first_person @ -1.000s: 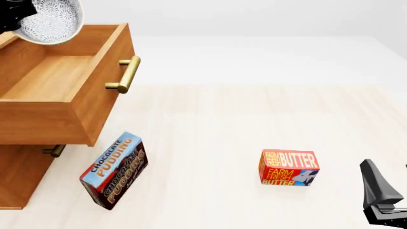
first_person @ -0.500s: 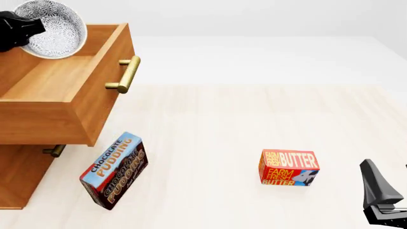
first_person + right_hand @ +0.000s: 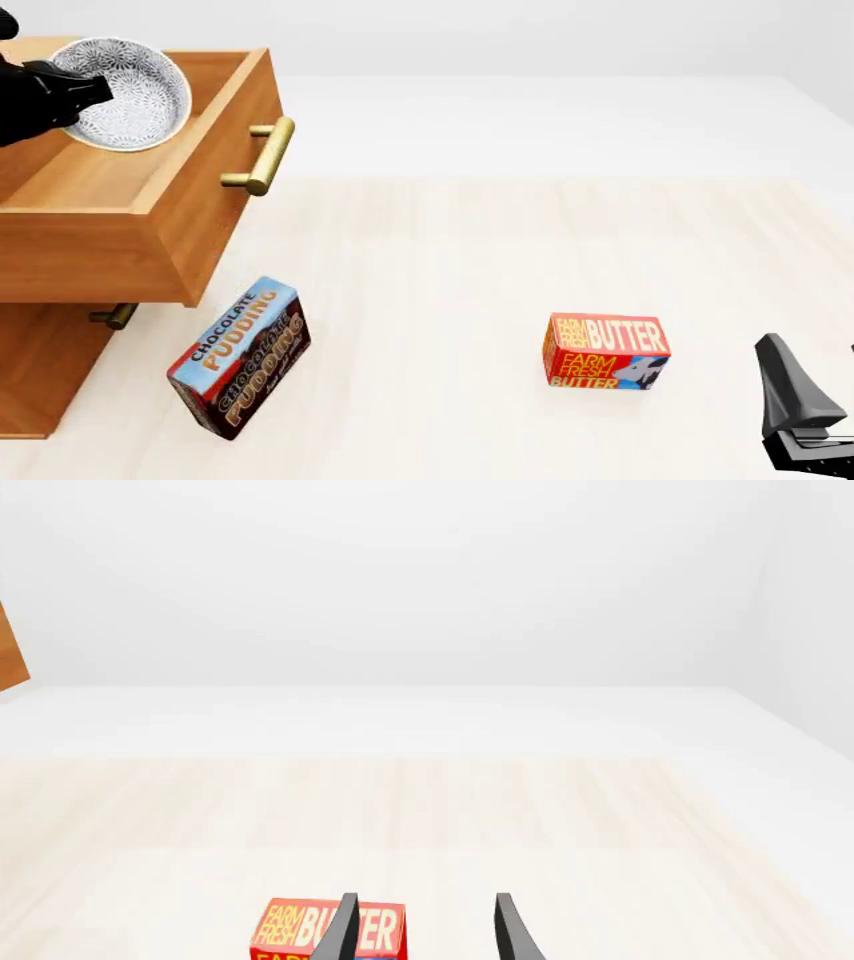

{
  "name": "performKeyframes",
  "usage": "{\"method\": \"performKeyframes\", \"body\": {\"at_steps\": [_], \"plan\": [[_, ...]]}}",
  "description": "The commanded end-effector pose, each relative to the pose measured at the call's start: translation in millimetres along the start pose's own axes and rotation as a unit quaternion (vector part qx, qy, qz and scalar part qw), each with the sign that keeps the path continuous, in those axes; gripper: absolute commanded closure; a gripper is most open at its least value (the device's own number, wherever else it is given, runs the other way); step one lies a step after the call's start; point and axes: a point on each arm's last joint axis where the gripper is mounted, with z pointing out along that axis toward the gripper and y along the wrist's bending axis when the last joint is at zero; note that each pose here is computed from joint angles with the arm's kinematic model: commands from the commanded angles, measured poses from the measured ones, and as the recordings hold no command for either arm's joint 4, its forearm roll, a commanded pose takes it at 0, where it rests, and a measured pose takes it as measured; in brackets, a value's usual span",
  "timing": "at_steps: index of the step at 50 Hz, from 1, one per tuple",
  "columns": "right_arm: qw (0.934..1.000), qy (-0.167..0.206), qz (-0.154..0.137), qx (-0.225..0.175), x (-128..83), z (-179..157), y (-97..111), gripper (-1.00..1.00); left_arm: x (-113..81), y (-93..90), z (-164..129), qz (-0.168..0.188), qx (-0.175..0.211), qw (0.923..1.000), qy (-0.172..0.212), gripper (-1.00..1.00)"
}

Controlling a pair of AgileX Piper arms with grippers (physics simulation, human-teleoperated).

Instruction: Put the bowl in the top drawer of the cabinet.

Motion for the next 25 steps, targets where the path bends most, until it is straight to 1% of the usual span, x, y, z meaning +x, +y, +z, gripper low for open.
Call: {"method": "performKeyframes", "body": {"at_steps": [1,25], "plan": [[1.0,0.0,0.0,0.0,0.0,0.0,0.0,-1.0,12.6,4.6,9.7,-0.005,-0.006,0.9999,0.012,1.0],[1.0,0.0,0.0,0.0,0.0,0.0,0.0,-1.0,22.3,11.5,18.9,-0.007,-0.017,0.9996,0.023,1.0]]}}
